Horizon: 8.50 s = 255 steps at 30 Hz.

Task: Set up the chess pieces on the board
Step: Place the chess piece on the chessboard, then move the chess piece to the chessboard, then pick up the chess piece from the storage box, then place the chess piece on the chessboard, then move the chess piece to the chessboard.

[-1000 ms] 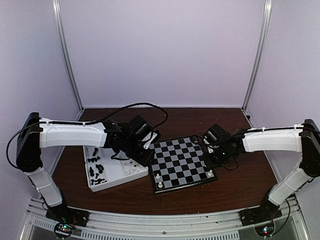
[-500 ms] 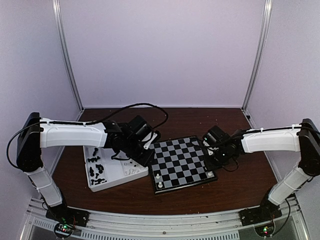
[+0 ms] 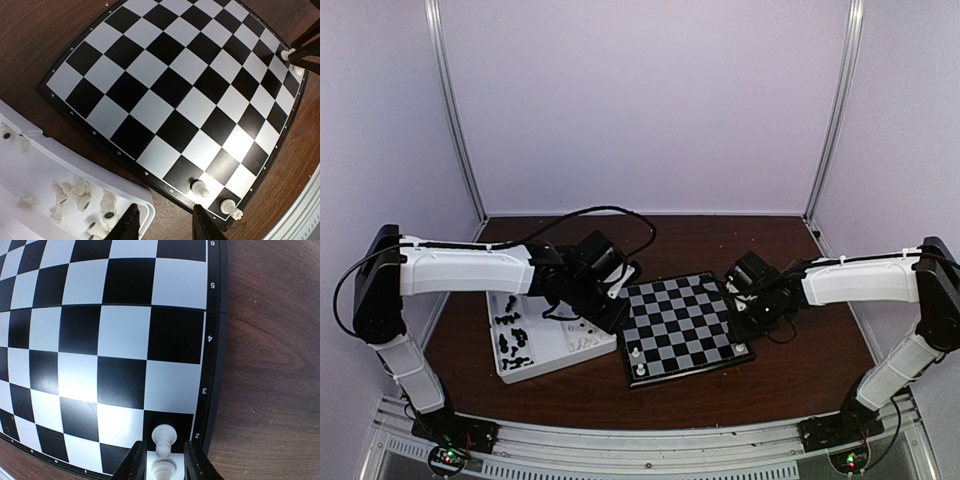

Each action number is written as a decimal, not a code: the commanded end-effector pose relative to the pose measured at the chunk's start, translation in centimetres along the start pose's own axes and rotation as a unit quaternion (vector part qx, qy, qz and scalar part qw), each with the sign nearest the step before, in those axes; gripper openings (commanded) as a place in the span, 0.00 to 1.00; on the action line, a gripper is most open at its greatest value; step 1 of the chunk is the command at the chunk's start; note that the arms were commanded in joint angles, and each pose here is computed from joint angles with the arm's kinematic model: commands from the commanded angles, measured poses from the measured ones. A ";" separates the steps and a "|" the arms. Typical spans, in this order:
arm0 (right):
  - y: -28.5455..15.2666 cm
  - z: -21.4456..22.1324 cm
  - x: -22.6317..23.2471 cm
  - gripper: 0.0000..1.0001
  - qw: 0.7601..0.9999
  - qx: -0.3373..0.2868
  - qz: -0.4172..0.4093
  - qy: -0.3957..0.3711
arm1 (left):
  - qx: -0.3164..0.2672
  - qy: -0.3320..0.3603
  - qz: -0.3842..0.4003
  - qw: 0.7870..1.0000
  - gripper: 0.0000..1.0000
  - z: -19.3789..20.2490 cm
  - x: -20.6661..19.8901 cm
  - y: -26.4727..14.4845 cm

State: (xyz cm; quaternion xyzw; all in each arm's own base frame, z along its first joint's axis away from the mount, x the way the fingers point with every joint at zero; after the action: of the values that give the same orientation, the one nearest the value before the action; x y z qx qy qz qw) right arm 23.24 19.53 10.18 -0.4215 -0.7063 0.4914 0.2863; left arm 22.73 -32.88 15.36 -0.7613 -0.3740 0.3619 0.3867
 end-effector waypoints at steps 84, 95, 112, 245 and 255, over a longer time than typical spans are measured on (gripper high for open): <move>-6.0 -2.5 -1.6 0.39 0.992 -0.122 0.031 0.006 | 0.072 0.062 -0.007 0.995 0.34 1.4 -4.1 2.6; -6.1 -2.6 -1.6 0.39 0.992 -0.125 0.031 0.006 | -0.028 0.029 -0.075 0.996 0.32 -0.9 -0.3 -1.5; -6.1 -2.7 -1.6 0.39 0.992 -0.125 0.030 0.005 | 0.040 -0.031 -0.064 0.997 0.25 -0.1 5.4 0.3; -3.3 -3.0 13.3 0.51 0.968 -0.085 -0.066 -0.225 | -0.061 -0.077 -0.051 0.994 0.40 -3.9 7.3 -4.6; -2.7 -3.3 12.6 0.48 0.972 -0.077 -0.014 -0.222 | -0.056 -0.076 -0.070 0.993 0.40 -3.3 8.1 -4.5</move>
State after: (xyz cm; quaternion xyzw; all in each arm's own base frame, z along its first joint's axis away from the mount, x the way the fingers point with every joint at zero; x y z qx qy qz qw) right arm 18.43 31.62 13.41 -0.2915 -0.8033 0.5069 0.1131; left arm 27.82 -26.07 17.90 -0.7246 -0.4614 0.3779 0.3453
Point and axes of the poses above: each gripper's point midway between its finger pads, its own y axis out along the fingers, its own x axis along the line the jaws close on, z = x × y, the point moved 6 cm from there along -y, back along the fingers, and after that the axes turned 13 degrees about -y, right-handed, at the moved point
